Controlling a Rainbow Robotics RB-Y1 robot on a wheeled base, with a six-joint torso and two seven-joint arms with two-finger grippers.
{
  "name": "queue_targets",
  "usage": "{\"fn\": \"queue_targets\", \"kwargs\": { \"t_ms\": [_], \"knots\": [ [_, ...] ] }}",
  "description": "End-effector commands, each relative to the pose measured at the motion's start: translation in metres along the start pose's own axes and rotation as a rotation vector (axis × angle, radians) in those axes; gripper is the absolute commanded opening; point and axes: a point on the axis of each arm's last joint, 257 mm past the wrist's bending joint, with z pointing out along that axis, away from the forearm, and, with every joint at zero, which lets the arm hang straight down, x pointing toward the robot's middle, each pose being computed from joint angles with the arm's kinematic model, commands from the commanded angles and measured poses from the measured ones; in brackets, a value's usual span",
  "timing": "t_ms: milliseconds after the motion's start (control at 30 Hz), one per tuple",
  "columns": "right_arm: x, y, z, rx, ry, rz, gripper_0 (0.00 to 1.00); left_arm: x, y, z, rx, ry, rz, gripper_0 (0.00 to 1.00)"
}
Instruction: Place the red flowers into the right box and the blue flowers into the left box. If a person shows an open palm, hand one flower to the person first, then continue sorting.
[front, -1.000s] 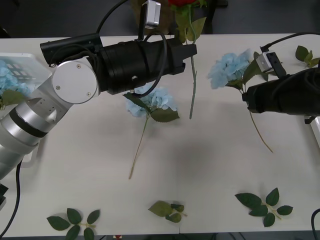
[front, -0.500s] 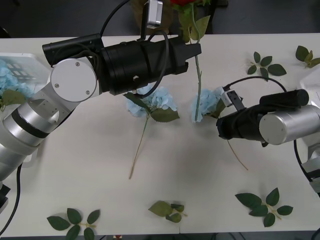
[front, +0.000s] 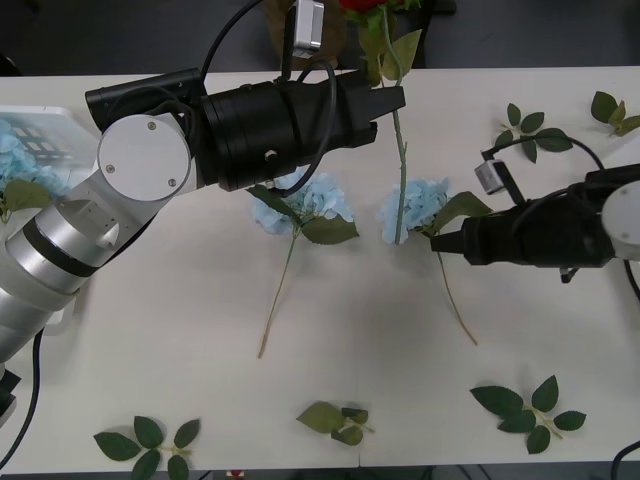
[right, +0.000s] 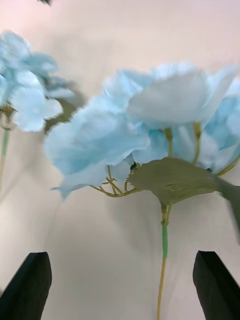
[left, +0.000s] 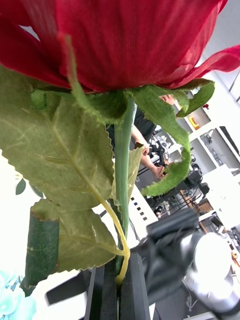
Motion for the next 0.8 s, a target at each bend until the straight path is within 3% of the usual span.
{"fn": "queue_targets", "kwargs": {
  "t_ms": [33,200,367,533,800],
  "knots": [
    [-0.023,0.015,-0.044,-0.114,-0.068,-0.011,0.81,-0.006,-0.014,-0.004,0.026,-0.022,0.063,0.00],
    [-0.028,0.031,-0.079,-0.225,-0.102,-0.035,0.81,-0.006,-0.014,-0.004,0.026,-0.022,0.063,0.00],
    [-0.041,0.085,-0.108,-0.463,-0.177,-0.035,0.81,-0.005,-0.013,-0.004,0.025,-0.022,0.061,0.00],
    [-0.066,0.143,-0.103,-0.659,-0.279,-0.034,0.81,-0.004,-0.012,-0.005,0.021,-0.018,0.061,0.00],
    [-0.084,0.172,-0.064,-0.671,-0.395,-0.093,0.81,-0.005,-0.009,-0.004,0.017,-0.019,0.060,0.00]
  ]
}}
